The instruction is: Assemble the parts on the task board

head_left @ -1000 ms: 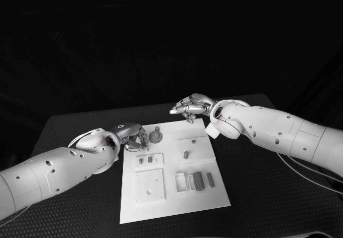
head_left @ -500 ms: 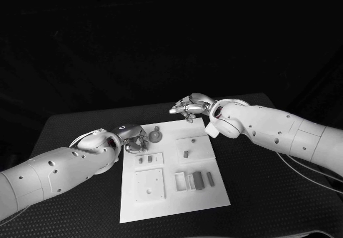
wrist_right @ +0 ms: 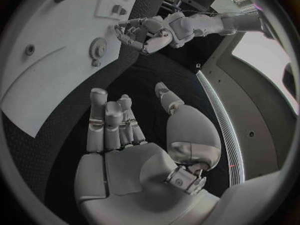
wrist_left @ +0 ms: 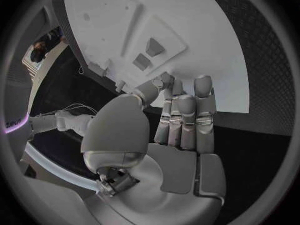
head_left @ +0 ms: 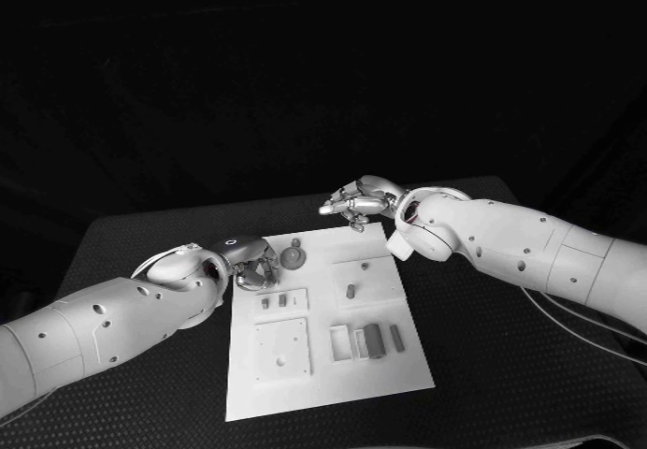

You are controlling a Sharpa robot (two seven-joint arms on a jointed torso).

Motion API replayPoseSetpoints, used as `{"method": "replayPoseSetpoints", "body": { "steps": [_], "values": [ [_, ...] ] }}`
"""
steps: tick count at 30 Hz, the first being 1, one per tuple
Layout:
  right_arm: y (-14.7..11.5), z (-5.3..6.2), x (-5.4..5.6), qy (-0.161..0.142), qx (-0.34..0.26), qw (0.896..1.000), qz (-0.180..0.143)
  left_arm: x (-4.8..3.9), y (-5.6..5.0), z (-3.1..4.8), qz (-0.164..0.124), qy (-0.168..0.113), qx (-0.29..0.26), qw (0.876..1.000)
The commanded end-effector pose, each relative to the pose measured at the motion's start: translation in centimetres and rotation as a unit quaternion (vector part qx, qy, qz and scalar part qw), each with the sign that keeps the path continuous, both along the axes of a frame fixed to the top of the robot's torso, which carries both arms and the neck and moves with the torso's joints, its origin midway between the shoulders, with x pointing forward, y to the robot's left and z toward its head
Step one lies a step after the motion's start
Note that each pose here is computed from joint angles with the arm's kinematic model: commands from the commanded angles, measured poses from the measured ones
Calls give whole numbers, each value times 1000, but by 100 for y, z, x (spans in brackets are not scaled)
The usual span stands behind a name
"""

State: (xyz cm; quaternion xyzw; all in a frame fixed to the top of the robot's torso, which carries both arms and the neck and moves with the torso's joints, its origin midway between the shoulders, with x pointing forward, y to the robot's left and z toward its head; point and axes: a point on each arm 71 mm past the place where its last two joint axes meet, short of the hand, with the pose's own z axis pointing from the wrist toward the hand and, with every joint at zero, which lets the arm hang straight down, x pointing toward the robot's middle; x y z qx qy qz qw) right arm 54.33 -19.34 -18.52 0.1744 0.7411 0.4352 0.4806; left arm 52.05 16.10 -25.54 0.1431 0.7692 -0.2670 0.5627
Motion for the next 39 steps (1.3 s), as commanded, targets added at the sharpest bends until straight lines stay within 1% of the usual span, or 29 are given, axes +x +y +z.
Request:
{"method": "replayPoseSetpoints", "body": {
  "steps": [1, 10, 19, 27, 35, 39],
  "values": [
    [13, 1, -4, -2, 1, 1000, 5, -9, -29, -9, -7, 0, 1, 1000],
    [14, 1, -4, -2, 1, 1000, 5, -10, -46, -11, -9, 0, 0, 1000],
    [8, 1, -4, -2, 1, 1000, 5, -19, -51, -45, -12, 16, 17, 1000],
    [9, 1, -3, -2, 1, 1000, 5, -25, -63, -68, -16, 23, 28, 999],
    [11, 1, -3, -2, 1, 1000, 5, -25, -74, -80, -17, 21, 28, 999],
    [10, 0, -2, -2, 1, 1000, 5, -20, -81, -88, -17, 16, 30, 999]
  ]
}}
